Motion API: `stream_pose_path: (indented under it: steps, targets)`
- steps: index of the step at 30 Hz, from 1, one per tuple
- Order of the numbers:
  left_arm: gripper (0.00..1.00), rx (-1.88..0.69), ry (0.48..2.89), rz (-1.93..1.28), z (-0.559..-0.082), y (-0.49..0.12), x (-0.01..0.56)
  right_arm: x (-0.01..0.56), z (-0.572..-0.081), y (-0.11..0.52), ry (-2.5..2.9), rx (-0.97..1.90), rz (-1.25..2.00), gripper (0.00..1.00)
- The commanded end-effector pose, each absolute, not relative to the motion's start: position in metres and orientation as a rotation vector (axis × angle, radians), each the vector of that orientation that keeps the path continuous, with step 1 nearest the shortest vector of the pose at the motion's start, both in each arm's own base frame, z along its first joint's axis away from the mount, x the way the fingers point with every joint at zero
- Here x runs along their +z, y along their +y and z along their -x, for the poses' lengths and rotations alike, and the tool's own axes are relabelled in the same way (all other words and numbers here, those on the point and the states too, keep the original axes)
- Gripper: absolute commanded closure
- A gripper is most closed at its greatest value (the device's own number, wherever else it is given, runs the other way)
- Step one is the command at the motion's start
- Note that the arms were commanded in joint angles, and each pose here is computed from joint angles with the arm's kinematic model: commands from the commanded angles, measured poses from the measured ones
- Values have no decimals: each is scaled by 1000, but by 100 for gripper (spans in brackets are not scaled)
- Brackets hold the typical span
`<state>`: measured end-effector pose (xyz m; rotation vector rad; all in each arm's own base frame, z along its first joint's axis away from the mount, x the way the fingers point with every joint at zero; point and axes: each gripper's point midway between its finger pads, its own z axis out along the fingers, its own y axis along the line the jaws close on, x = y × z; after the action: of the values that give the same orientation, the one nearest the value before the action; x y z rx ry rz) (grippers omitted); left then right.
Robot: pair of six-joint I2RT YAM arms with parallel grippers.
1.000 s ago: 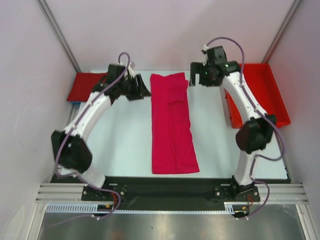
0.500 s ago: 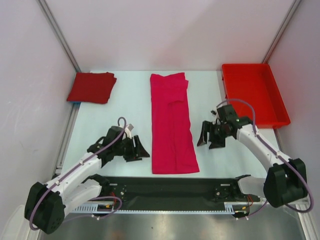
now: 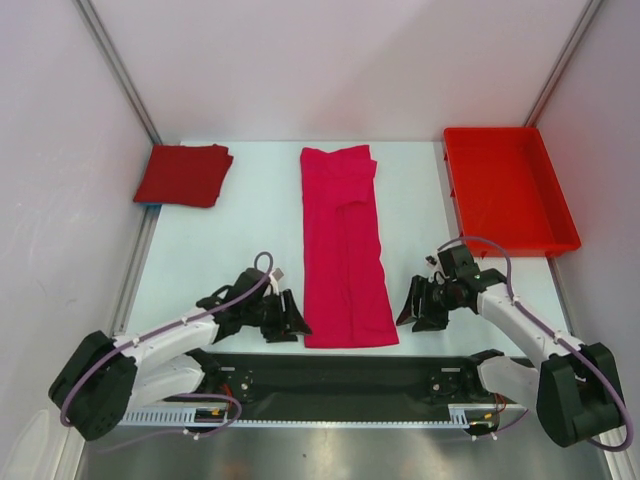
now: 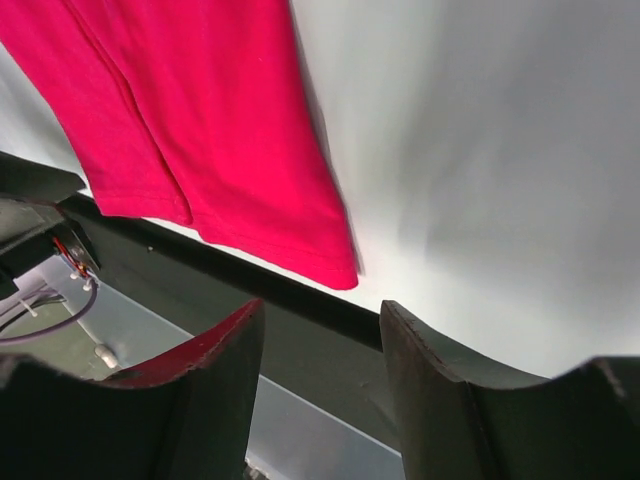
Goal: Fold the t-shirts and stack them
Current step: Fold the tshirt
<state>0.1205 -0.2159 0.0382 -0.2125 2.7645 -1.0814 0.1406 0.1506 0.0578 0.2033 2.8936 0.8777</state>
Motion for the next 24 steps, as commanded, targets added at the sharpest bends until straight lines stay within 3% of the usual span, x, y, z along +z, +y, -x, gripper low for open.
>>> stream_pose_path:
  steps: [1,13,24]
  targets:
    - [43,-1127,2763,255,-118,-232,37,63,-148,154,2846,875,-213,45]
    - [44,-980,2847,410,-104,-219,12,39,-140,153,2943,731,-256,47]
    - [52,-929,2901,414,-99,-218,0,23,-123,163,2956,844,-319,48]
